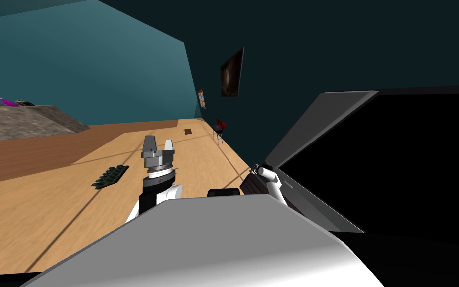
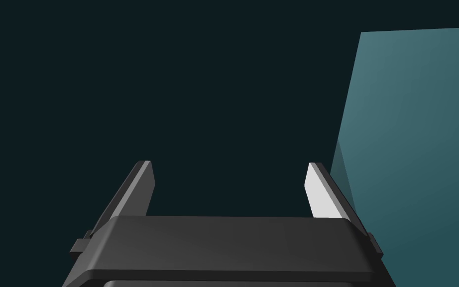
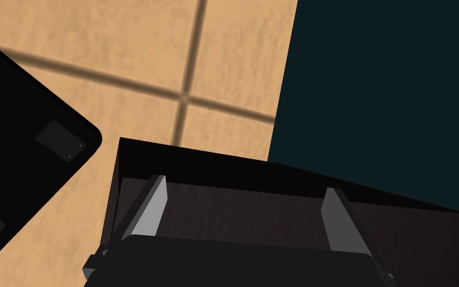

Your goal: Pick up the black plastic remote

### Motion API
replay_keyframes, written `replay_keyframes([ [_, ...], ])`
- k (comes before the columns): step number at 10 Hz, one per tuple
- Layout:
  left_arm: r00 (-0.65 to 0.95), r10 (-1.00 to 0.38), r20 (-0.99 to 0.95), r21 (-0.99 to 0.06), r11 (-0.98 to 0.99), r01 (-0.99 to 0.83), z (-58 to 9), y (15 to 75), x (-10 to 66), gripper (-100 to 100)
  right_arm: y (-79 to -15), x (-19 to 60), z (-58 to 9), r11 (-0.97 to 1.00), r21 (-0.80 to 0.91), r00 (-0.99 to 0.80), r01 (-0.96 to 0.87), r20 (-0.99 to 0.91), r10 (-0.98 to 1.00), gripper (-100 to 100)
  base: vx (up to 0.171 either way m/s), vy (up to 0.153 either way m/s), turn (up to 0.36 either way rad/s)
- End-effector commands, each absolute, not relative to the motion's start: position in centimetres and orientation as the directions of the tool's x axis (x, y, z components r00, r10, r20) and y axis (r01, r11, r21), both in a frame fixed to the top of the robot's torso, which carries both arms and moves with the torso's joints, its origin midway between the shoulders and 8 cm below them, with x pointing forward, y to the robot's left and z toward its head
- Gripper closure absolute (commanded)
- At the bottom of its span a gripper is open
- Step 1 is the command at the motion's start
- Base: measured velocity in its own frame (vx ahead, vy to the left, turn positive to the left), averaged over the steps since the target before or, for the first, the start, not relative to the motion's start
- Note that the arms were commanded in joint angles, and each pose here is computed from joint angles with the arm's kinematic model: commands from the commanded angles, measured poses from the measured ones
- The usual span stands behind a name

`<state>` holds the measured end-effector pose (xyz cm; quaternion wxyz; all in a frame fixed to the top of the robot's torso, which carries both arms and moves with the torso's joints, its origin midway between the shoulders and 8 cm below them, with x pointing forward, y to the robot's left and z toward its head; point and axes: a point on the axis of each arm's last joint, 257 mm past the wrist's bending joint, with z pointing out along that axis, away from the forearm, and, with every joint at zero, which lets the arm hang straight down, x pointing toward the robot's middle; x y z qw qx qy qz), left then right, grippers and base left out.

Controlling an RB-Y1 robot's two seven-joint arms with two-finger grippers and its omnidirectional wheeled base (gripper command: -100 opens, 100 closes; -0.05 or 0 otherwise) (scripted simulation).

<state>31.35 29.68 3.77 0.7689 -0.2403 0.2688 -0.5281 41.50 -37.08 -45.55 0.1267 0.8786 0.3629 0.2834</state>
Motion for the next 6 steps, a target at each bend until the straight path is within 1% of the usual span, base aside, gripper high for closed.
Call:
replay_keyframes([
  [1,0.298,-0.941,-0.16,-0.653,0.327,0.683,3.8,29.7,31.3,0,-37.2,40.0,-47.1,-0.731,0.361,0.617,0.578,0.393,0.682,-100,0.002,-0.035,-0.023],
  [3,0.298,-0.941,-0.16,-0.653,0.327,0.683,3.8,29.7,31.3,0,-37.1,38.8,-48.2,-0.751,0.309,0.649,0.583,0.379,0.66,-100,0.0,-0.049,-0.024],
  [6,0.298,-0.941,-0.16,-0.653,0.327,0.683,3.8,29.7,31.3,0,-37.3,35.4,-50.5,-0.797,0.176,0.729,0.578,0.329,0.601,-100,-0.006,-0.059,-0.025],
])
